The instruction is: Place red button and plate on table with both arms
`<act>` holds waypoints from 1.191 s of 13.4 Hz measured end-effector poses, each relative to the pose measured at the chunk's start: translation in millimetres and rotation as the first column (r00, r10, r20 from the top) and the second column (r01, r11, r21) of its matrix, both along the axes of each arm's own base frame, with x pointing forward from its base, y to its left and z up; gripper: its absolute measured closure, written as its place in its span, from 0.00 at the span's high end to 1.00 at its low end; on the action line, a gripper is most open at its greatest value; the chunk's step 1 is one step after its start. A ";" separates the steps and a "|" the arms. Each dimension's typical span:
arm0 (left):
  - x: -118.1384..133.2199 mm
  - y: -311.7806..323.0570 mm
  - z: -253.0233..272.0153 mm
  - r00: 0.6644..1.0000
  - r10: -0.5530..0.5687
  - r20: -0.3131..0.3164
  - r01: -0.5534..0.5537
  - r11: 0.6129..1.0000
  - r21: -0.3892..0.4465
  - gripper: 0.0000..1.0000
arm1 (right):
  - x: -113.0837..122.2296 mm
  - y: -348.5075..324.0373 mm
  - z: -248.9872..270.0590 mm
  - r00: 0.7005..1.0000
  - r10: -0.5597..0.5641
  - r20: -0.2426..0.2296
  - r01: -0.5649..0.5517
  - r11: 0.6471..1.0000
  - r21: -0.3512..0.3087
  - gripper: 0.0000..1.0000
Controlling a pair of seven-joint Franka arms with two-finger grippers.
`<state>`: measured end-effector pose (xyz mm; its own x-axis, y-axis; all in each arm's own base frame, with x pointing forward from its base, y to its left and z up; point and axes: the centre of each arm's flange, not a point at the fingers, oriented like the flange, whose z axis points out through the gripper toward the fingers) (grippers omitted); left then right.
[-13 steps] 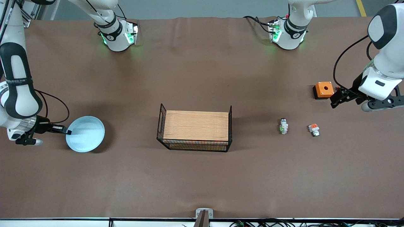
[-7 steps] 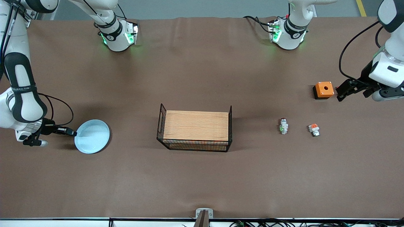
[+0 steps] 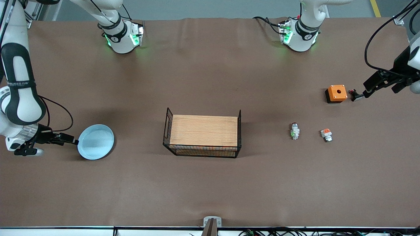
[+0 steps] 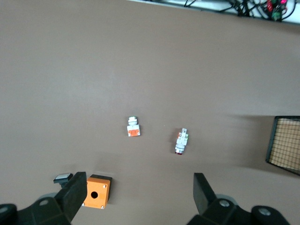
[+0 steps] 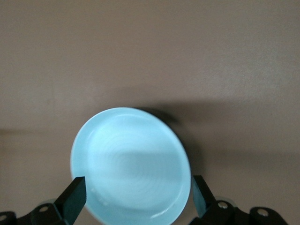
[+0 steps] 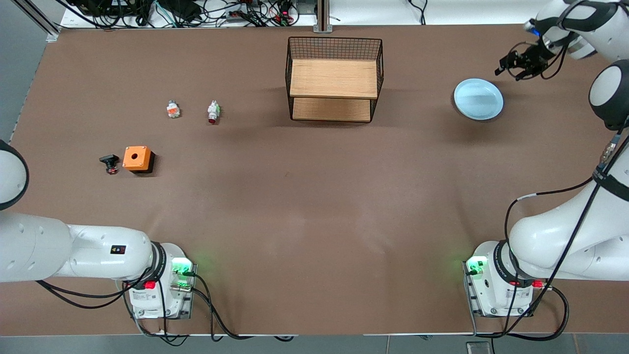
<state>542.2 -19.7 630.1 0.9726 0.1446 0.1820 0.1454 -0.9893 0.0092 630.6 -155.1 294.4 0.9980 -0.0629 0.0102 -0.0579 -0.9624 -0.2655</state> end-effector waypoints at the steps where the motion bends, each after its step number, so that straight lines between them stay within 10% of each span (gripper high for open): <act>1: 0.2 0.2 5.5 1.000 0.001 0.011 -0.001 1.000 -0.002 1.00 | 1.3 18.7 26.2 0.999 -0.010 -0.039 0.008 0.999 -0.032 1.00; 7: 11.0 0.9 0.2 1.000 0.003 0.004 -0.003 1.000 -0.003 1.00 | -17.1 118.2 164.0 0.992 -0.040 -0.120 0.023 0.990 -0.137 1.00; 16: 38.2 -5.4 -30.0 0.996 0.001 -0.092 -0.004 1.000 -0.028 1.00 | -69.0 110.5 294.3 0.994 -0.048 -0.095 0.024 0.971 -0.239 1.00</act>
